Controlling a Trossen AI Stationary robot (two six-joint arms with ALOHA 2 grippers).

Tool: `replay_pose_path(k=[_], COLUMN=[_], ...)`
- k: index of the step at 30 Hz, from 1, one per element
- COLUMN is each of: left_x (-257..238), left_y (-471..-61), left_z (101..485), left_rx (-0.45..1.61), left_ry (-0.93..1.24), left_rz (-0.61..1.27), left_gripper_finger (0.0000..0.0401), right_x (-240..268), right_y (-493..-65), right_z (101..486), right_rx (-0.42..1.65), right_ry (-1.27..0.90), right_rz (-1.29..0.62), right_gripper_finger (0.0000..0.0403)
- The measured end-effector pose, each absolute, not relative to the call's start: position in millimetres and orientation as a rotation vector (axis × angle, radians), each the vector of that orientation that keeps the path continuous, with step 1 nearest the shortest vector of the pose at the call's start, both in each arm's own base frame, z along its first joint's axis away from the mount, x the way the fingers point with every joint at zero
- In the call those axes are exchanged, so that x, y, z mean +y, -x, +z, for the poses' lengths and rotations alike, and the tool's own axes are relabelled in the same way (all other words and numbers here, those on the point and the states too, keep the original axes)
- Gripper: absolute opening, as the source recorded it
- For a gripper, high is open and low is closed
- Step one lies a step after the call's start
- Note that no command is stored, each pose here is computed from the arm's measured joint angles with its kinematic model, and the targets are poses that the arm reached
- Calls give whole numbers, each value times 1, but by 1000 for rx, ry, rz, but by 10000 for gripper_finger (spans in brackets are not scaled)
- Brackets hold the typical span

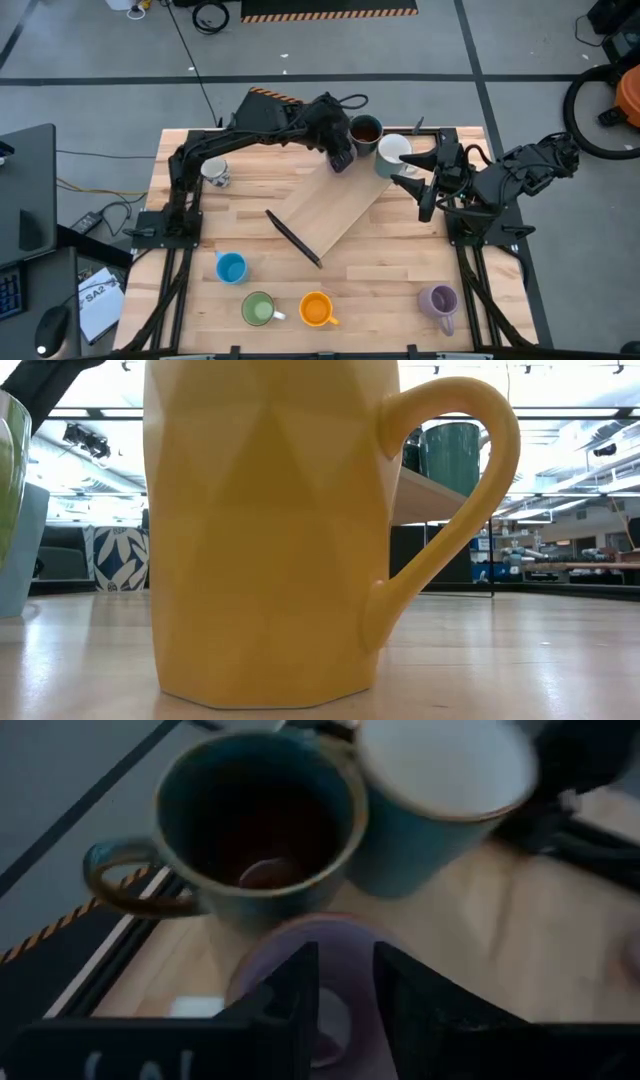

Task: Place coffee mugs
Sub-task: Put the violet mug on the shelf

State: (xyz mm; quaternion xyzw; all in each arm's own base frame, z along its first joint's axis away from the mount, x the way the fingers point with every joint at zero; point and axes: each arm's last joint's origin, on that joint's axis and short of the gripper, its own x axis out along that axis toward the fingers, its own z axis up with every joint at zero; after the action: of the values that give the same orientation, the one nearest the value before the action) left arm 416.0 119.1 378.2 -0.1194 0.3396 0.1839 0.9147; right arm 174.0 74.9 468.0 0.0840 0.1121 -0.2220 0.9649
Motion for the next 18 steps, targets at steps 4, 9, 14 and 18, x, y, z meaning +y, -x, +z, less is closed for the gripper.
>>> replay_pose_path(k=[4,9,14,18], left_x=[102,72,55,55], left_y=[-407,-401,-389,-380], left_z=[396,410,422,432], left_rx=[668,654,655,630], left_ry=[258,250,218,218], left_rz=[181,18,-20,-6], left_gripper_finger=[105,105,105,105], right_x=[76,77,88,104], right_y=[-171,-168,-175,-189], right_z=[460,443,422,405], right_rx=[330,567,825,973], right_ry=[-142,-212,-258,-298], right_rz=[-371,-221,-140,-115], right_gripper_finger=[247,247,247,247])
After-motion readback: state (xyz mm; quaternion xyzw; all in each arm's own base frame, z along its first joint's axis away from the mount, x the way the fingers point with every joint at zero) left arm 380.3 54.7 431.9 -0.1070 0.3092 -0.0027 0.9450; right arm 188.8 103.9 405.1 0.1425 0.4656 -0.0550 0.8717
